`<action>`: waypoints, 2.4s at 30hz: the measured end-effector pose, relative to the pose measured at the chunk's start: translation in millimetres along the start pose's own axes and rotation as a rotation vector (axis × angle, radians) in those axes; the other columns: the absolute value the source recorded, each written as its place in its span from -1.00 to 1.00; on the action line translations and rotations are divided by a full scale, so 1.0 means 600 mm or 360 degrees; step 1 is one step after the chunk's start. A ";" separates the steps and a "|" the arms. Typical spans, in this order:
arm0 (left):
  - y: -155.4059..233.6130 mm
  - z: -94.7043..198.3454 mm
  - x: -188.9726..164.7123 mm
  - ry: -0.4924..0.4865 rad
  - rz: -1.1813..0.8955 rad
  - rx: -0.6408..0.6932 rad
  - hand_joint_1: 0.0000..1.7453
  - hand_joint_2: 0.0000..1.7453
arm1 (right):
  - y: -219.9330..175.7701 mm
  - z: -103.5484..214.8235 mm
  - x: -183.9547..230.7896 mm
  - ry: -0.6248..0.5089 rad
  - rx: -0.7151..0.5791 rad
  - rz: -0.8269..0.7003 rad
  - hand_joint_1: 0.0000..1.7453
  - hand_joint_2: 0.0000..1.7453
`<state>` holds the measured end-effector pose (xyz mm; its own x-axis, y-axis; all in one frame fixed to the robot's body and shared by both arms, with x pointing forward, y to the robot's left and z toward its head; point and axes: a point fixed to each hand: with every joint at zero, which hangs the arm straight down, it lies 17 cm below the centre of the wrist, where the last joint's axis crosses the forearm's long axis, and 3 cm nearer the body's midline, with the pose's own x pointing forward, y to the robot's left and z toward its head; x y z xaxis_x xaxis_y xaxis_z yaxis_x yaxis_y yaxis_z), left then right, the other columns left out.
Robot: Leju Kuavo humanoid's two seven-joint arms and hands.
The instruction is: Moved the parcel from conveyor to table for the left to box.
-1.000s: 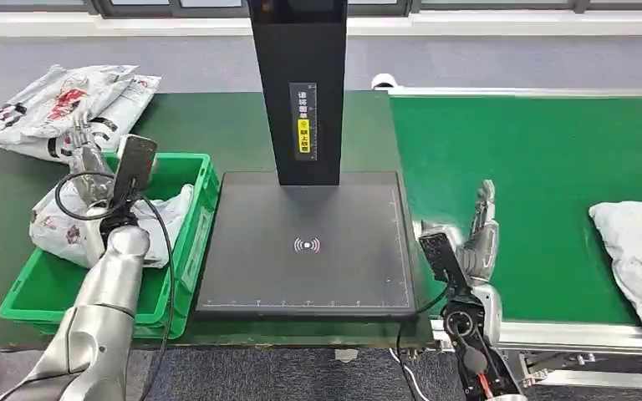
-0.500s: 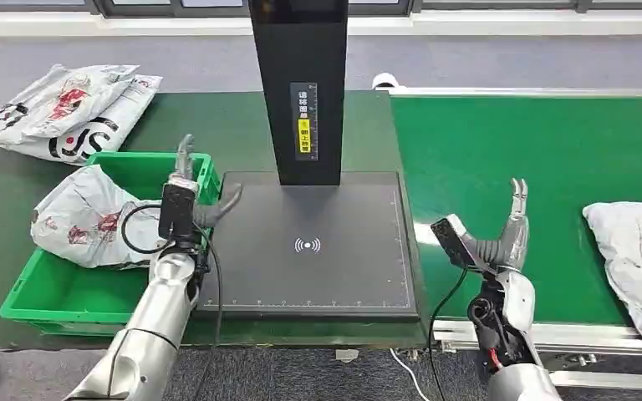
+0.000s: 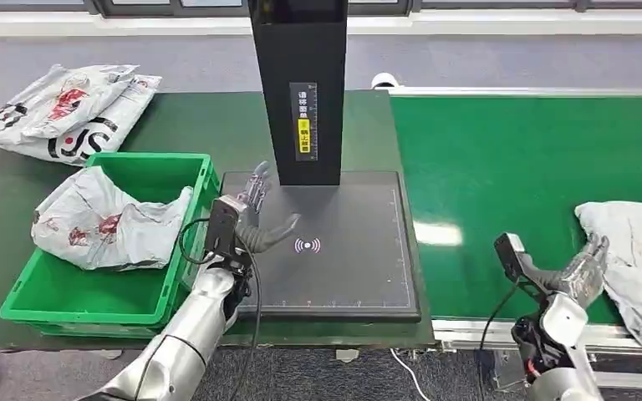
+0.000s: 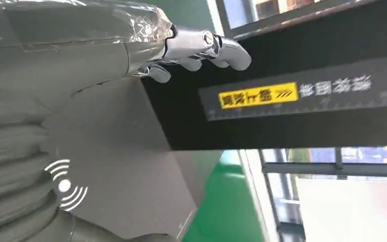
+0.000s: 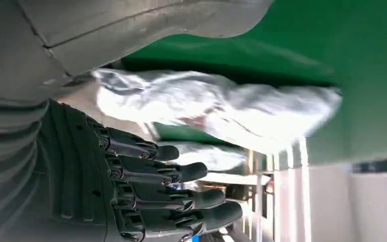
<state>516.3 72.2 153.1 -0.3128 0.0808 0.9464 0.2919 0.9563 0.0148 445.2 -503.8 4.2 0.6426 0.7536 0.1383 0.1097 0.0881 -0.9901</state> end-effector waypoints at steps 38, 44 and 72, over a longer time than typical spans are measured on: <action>-0.021 0.016 -0.057 0.0230 0.0007 -0.0035 -1.00 1.00 | 0.069 0.014 -0.163 0.0457 0.0366 0.0293 -1.00 1.00; -0.020 0.018 -0.060 0.0240 0.0020 -0.0024 -1.00 1.00 | 0.072 0.019 -0.171 0.0482 0.0372 0.0304 -1.00 1.00; -0.011 0.027 -0.096 0.0425 0.0041 0.0039 -1.00 1.00 | 0.091 0.042 -0.199 0.0556 0.0436 0.0362 -1.00 1.00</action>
<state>517.6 66.1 93.1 -0.0550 0.0311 0.9980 0.2738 0.9617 -0.0148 354.9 -572.7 -66.8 0.8478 0.5147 -0.1278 -0.2359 0.1501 -0.9601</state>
